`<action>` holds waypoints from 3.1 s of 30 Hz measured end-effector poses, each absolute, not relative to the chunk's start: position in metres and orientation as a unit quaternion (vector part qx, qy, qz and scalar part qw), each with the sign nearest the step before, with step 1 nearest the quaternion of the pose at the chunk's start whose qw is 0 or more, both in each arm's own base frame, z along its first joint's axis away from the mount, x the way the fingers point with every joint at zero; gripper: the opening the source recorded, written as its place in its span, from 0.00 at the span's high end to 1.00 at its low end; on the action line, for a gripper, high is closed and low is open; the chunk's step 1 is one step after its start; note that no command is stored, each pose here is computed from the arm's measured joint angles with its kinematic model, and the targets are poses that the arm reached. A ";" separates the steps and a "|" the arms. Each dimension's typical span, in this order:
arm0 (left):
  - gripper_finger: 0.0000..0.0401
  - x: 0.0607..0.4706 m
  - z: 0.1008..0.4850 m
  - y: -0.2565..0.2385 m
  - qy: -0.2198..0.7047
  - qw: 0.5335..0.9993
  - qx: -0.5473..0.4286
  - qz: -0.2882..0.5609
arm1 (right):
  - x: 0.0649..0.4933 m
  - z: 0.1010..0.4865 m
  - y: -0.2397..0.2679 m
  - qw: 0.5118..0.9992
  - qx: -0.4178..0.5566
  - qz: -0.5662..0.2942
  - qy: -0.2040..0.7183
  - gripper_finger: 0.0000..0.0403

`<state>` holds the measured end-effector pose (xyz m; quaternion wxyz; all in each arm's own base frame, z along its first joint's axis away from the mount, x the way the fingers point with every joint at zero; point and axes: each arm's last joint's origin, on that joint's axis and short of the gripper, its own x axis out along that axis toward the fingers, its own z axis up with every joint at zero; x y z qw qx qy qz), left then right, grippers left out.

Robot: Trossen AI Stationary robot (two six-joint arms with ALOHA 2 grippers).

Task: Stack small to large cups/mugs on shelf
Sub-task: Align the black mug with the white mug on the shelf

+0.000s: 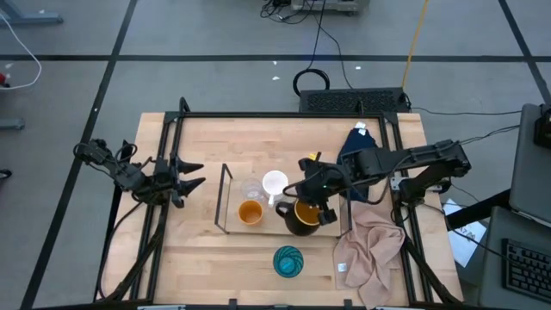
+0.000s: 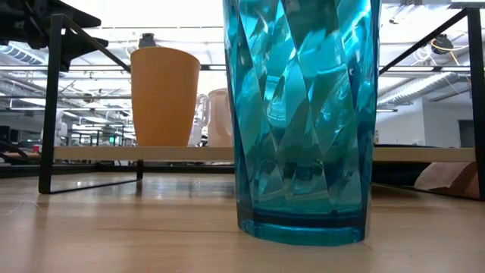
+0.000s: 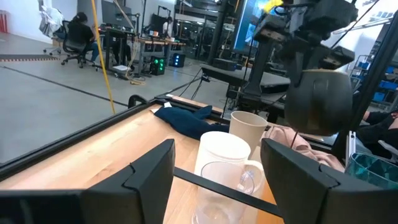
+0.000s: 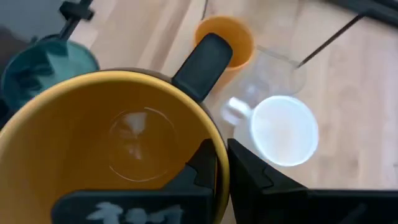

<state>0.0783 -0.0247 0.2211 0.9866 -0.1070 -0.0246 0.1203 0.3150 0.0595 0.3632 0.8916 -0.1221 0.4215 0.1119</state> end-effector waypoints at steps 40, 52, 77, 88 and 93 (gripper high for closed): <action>0.41 0.078 0.220 -0.025 -0.020 0.986 -0.111 0.121 | 0.376 0.288 0.062 0.834 -0.275 0.185 0.442 0.98; 0.41 0.078 0.219 -0.025 -0.015 0.987 -0.113 0.117 | 0.379 0.272 0.060 0.837 -0.280 0.198 0.427 0.98; 0.41 0.078 0.219 -0.025 -0.015 0.987 -0.116 0.113 | 0.379 0.253 0.050 0.848 -0.257 0.188 0.424 0.95; 0.41 0.078 0.219 -0.025 -0.015 0.987 -0.117 0.112 | 0.379 0.252 0.049 0.848 -0.258 0.162 0.434 0.86; 0.41 0.078 0.219 -0.025 -0.015 0.987 -0.117 0.112 | 0.378 0.253 0.046 0.848 -0.262 0.147 0.436 0.81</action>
